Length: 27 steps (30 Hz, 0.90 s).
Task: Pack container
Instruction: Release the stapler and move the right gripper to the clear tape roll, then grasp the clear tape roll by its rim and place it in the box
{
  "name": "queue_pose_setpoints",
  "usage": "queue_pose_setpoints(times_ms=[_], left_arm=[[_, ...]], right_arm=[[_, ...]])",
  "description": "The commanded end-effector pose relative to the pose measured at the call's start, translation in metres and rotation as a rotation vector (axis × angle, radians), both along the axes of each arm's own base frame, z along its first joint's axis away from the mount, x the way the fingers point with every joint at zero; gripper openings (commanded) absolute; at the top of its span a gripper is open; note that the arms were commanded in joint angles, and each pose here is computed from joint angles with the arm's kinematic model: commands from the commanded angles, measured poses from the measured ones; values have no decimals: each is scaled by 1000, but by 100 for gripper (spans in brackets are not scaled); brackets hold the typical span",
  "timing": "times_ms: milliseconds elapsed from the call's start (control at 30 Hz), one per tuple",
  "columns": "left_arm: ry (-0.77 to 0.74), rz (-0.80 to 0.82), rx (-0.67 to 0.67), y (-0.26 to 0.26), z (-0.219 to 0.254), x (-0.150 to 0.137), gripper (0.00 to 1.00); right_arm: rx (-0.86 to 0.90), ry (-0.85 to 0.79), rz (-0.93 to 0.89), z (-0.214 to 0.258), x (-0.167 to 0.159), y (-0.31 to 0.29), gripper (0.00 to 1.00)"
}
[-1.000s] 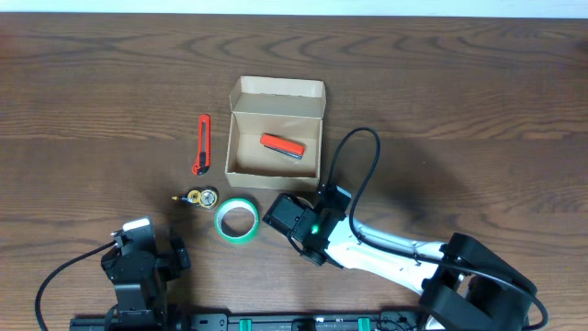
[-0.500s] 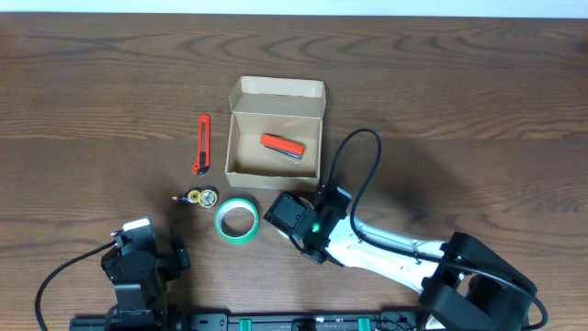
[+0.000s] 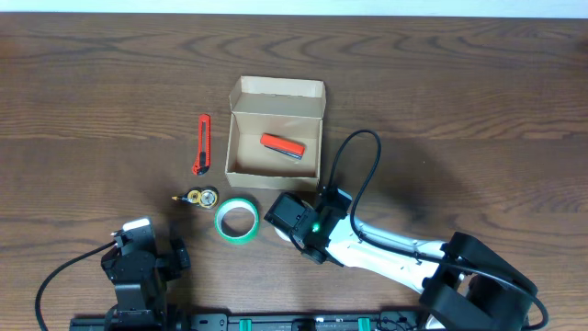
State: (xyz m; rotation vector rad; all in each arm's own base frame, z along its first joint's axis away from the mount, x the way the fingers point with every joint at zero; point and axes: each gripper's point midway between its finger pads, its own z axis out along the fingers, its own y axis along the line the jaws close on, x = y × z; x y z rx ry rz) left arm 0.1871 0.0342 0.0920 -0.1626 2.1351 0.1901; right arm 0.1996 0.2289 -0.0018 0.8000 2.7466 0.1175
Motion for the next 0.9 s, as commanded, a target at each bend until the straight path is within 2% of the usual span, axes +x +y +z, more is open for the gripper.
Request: queue_pose_setpoints(times_ms=[0, 367, 500, 700, 867], left_arm=[[61, 1, 16, 2, -19, -6, 96], [61, 1, 16, 2, -19, -6, 95], [61, 1, 16, 2, -19, -6, 95], [61, 1, 17, 2, -18, -6, 95], [61, 1, 17, 2, -18, -6, 95]], right_arm=[[-24, 61, -2, -4, -13, -10, 1], [-39, 128, 43, 32, -44, -29, 1], [0, 59, 199, 59, -41, -23, 1], [12, -131, 386, 115, 1, -18, 1], [-19, -265, 469, 164, 58, -22, 1]])
